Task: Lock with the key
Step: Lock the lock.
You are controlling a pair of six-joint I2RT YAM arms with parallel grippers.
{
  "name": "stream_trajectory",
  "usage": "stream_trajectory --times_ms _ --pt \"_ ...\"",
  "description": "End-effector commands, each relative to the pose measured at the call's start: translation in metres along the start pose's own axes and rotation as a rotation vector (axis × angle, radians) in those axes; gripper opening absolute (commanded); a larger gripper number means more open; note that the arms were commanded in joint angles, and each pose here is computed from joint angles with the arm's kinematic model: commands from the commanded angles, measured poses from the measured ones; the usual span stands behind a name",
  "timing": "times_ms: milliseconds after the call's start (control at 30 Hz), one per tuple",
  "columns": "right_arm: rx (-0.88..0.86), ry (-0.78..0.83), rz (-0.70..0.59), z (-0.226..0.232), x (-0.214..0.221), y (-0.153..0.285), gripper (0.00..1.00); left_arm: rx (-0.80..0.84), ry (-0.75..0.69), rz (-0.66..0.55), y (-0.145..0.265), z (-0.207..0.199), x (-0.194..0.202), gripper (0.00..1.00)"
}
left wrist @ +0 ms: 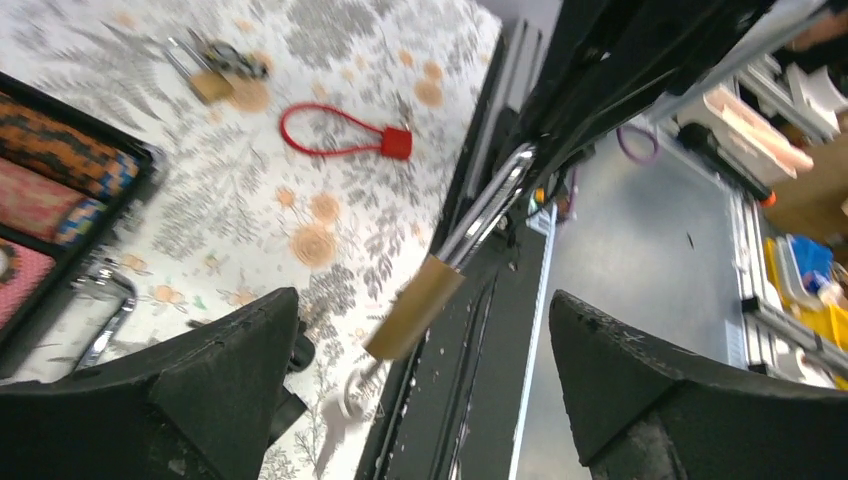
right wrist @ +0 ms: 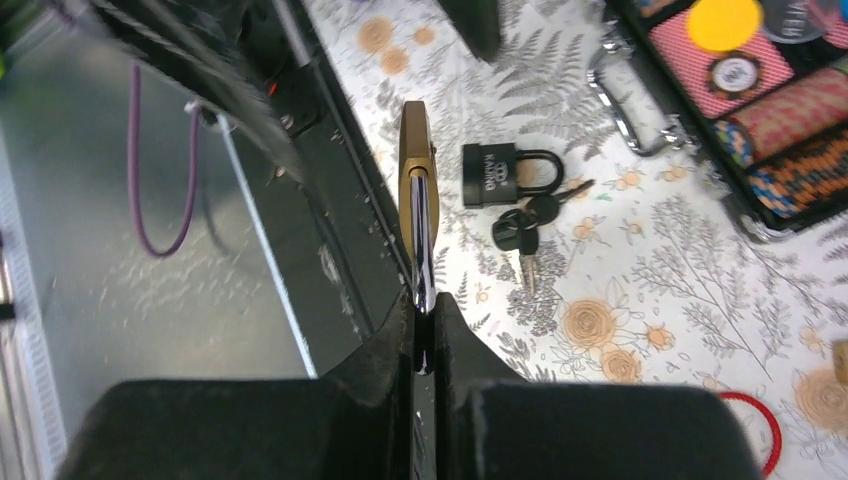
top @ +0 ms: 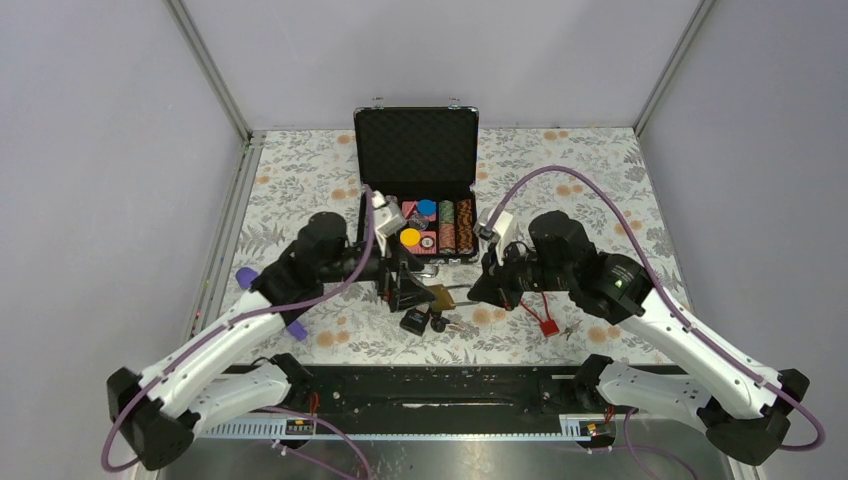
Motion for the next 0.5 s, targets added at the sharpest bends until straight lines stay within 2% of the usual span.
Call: stream_trajectory --times_ms 0,100,267,467 --pt "-0.196 0.164 -0.081 0.026 -0.026 0.010 0.00 0.164 -0.082 0.088 -0.015 -0.017 0.010 0.93" --pt "-0.232 0.151 -0.071 0.028 -0.025 0.004 0.00 0.326 -0.179 0.161 -0.022 -0.040 0.028 0.90" --pt "-0.279 0.148 -0.067 0.033 -0.025 0.000 0.00 0.389 -0.207 0.190 -0.023 -0.048 0.041 0.86" --pt "-0.317 0.148 -0.073 0.038 -0.027 0.000 0.00 0.417 -0.188 0.247 -0.028 -0.045 0.052 0.75"
Point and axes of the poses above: each gripper's point midway between its finger pads, its own y axis back along the fingers, its own z axis along the line the jaws close on, x = y × z, the point moved 3 cm from there along y, back along the fingers, and after that the axes turned 6 degrees about y, right-handed, at the moved point
